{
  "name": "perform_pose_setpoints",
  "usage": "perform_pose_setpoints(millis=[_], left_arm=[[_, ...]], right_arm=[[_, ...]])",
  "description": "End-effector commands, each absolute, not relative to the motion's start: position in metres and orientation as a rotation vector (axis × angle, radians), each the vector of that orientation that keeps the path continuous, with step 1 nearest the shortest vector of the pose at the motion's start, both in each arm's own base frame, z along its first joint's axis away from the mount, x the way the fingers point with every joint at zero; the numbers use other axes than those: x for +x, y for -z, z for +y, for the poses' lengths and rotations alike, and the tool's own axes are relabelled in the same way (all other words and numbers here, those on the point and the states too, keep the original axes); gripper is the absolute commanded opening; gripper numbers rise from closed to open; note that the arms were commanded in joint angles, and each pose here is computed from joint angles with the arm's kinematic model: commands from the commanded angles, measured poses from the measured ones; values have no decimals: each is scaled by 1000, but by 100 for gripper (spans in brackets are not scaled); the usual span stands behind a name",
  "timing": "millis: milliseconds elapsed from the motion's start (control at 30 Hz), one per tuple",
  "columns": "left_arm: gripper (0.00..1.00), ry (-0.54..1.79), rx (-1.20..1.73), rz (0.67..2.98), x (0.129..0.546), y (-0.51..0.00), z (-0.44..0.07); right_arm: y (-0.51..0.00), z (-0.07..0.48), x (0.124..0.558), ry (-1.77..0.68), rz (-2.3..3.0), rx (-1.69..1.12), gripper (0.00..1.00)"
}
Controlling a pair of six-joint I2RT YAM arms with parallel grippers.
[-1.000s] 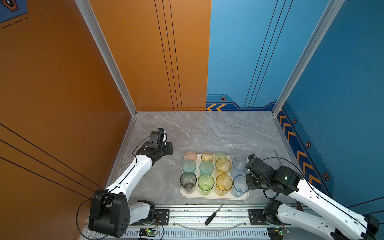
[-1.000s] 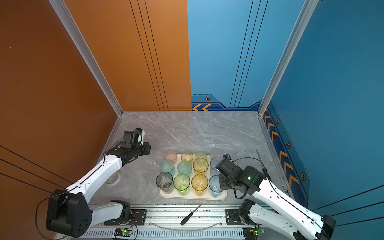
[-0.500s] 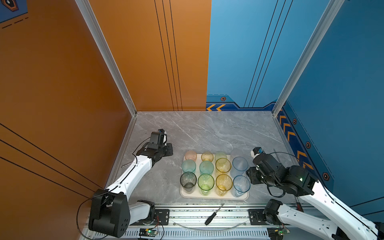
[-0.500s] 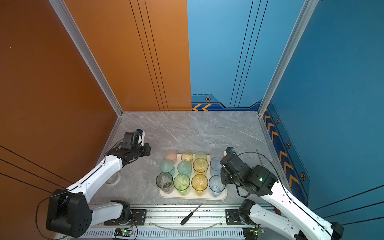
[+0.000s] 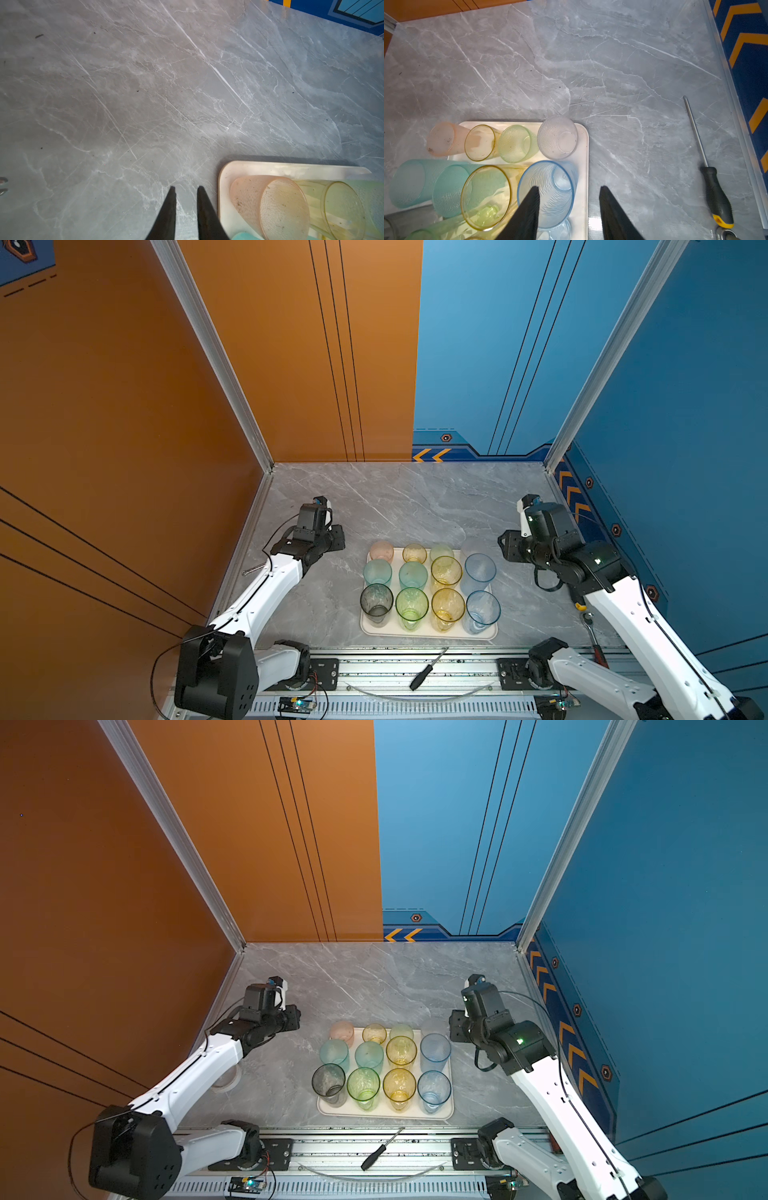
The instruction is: Place the glasses into the tray
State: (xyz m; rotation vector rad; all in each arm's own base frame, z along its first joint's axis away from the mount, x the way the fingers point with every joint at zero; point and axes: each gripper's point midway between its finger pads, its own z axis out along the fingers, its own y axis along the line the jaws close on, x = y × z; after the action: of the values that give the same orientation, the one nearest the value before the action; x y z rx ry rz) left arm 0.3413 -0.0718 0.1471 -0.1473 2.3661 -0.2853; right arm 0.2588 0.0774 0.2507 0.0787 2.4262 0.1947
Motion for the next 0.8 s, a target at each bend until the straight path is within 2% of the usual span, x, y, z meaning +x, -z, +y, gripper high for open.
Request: perform_pose_setpoints(millis=[0, 200, 367, 600, 633, 667, 767], left_arm=[[21, 204, -177, 2288, 350, -156, -56], [24, 119, -271, 2146, 362, -178, -27], [29, 90, -325, 2051, 363, -191, -9], [48, 25, -382, 1935, 361, -213, 22], [79, 12, -394, 1914, 360, -216, 26], [98, 1, -407, 1892, 359, -220, 30], [98, -8, -406, 1842, 356, -222, 35]], right_arm=[[-260, 82, 288, -252, 2366, 12, 49], [-239, 53, 333, -312, 2352, 165, 50], [-226, 34, 350, -365, 2309, 276, 51], [-210, 15, 350, -349, 2309, 331, 54], [-209, 15, 349, -356, 2303, 330, 54], [-210, 16, 348, -364, 2292, 327, 54], [-212, 14, 344, -358, 2263, 331, 55]])
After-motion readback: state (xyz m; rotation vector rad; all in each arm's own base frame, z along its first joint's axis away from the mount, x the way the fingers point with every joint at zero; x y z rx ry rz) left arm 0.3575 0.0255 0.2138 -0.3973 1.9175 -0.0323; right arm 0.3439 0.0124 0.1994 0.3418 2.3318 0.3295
